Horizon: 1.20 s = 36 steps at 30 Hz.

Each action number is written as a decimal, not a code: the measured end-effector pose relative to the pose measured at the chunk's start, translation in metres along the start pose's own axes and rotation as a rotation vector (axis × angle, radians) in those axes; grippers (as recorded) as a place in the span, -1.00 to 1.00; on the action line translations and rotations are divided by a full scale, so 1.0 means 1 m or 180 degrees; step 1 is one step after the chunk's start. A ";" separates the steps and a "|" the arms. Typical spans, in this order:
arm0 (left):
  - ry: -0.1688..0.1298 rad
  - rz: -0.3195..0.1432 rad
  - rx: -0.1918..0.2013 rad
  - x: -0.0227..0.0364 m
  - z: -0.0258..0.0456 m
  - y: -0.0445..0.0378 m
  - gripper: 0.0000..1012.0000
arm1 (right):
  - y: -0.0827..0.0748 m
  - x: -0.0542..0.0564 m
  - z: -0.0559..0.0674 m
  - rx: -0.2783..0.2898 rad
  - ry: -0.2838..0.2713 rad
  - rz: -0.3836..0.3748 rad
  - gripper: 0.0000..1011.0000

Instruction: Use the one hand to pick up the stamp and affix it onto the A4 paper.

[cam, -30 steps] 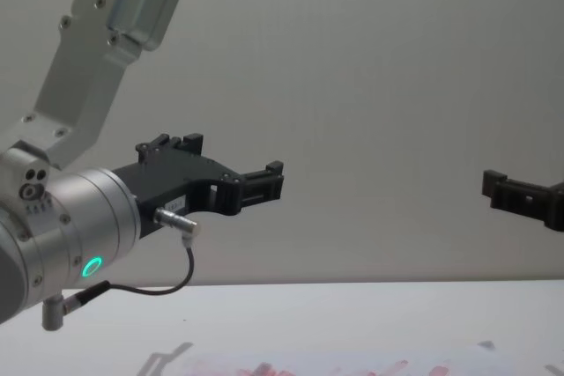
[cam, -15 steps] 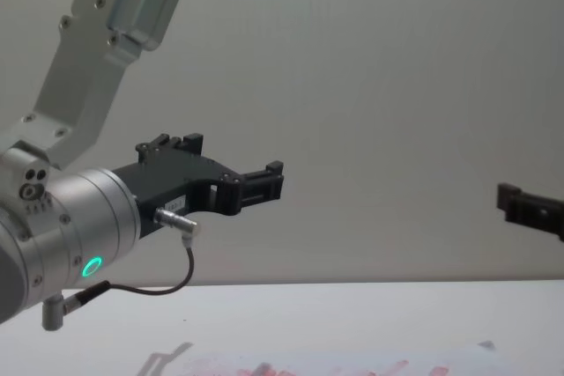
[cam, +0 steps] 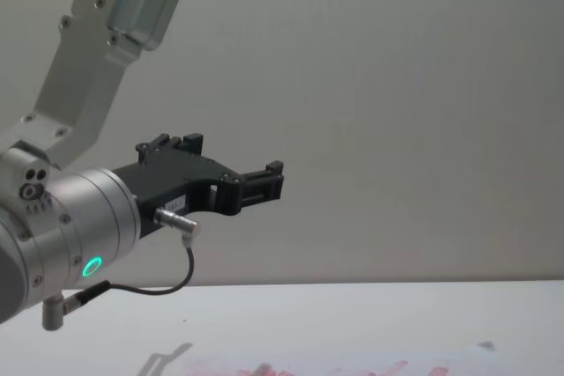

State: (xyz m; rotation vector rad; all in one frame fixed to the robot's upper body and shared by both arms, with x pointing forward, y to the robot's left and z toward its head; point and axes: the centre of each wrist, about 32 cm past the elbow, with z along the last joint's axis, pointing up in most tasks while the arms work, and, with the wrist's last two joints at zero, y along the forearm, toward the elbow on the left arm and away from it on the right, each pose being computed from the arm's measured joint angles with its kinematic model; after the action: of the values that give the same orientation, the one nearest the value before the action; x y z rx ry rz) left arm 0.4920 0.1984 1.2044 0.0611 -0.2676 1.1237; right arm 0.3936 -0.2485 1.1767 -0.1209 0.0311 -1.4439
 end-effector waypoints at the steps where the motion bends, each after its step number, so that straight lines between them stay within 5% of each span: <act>1: 0.0000 0.0000 0.0000 0.0000 0.0000 0.0000 0.98 | -0.002 0.000 -0.001 -0.0031 0.0001 -0.0022 0.98; 14: 0.0000 0.0000 0.0000 0.0000 0.0000 0.0000 0.98 | -0.016 0.009 -0.009 -0.0491 0.0002 -0.0229 0.98; 36: 0.0000 0.0000 0.0000 0.0000 0.0000 0.0000 0.98 | 0.002 0.013 -0.014 -0.0889 -0.0053 -0.0137 0.98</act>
State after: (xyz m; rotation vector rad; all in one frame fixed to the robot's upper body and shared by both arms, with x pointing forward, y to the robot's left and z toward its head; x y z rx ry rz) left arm 0.4920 0.1984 1.2044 0.0611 -0.2676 1.1237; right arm 0.3956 -0.2619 1.1631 -0.3640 0.2180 -1.4754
